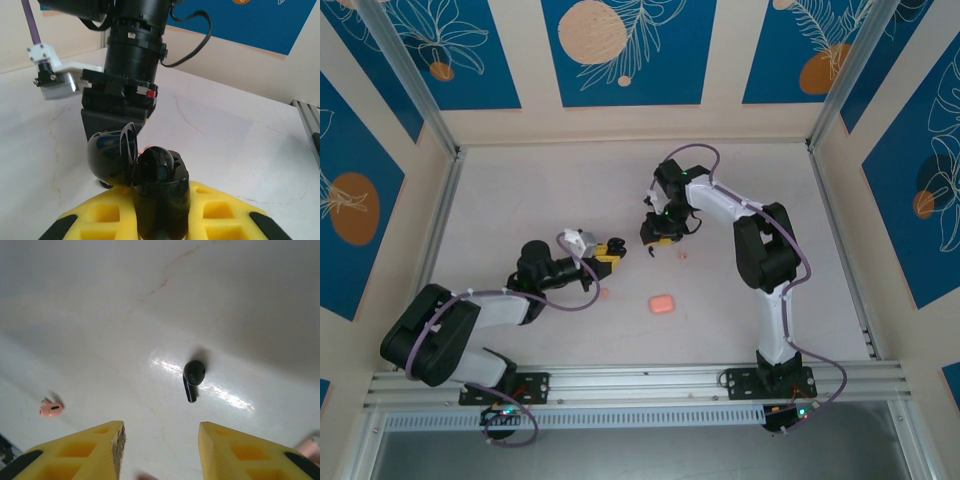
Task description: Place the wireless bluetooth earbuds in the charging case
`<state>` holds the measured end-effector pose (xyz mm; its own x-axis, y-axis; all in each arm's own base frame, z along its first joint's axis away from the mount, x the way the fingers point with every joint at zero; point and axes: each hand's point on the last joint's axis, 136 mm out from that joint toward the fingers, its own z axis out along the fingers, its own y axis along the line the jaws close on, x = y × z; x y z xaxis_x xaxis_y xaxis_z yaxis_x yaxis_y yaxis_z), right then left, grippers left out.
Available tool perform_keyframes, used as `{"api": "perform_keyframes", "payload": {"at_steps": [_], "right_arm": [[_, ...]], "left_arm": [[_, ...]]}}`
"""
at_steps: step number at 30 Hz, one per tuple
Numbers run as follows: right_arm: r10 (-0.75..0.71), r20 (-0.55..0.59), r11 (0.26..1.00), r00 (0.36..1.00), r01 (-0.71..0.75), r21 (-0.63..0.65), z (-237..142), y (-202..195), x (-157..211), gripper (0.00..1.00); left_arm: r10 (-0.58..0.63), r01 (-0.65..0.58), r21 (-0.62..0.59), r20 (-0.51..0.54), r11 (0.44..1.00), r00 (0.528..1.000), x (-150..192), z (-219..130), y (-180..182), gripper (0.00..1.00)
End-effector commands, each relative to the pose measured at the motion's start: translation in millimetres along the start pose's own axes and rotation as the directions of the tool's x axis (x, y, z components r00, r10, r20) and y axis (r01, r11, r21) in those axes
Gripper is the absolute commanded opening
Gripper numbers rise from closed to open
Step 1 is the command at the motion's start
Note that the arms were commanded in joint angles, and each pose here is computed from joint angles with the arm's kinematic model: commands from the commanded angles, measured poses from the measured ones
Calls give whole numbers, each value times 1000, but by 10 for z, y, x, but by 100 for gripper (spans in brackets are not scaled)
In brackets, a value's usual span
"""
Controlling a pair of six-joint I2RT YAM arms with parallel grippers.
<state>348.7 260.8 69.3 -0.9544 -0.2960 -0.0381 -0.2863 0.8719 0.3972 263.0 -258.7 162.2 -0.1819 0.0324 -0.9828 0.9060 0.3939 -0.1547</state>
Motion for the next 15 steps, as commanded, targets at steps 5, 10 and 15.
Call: {"api": "perform_keyframes", "payload": {"at_steps": [5, 10, 15], "right_arm": [[70, -46, 992, 996, -64, 108, 51, -55, -7, 42], [55, -70, 991, 996, -46, 123, 169, -48, -66, 41], [55, -93, 988, 994, -41, 150, 277, -95, -94, 40]], "left_arm": [[54, -55, 15, 40, 998, 998, -156, 34, -25, 1], [63, -63, 10, 35, 998, 997, -160, 26, -25, 1], [68, -68, 8, 33, 998, 997, -171, 20, -26, 1]]}}
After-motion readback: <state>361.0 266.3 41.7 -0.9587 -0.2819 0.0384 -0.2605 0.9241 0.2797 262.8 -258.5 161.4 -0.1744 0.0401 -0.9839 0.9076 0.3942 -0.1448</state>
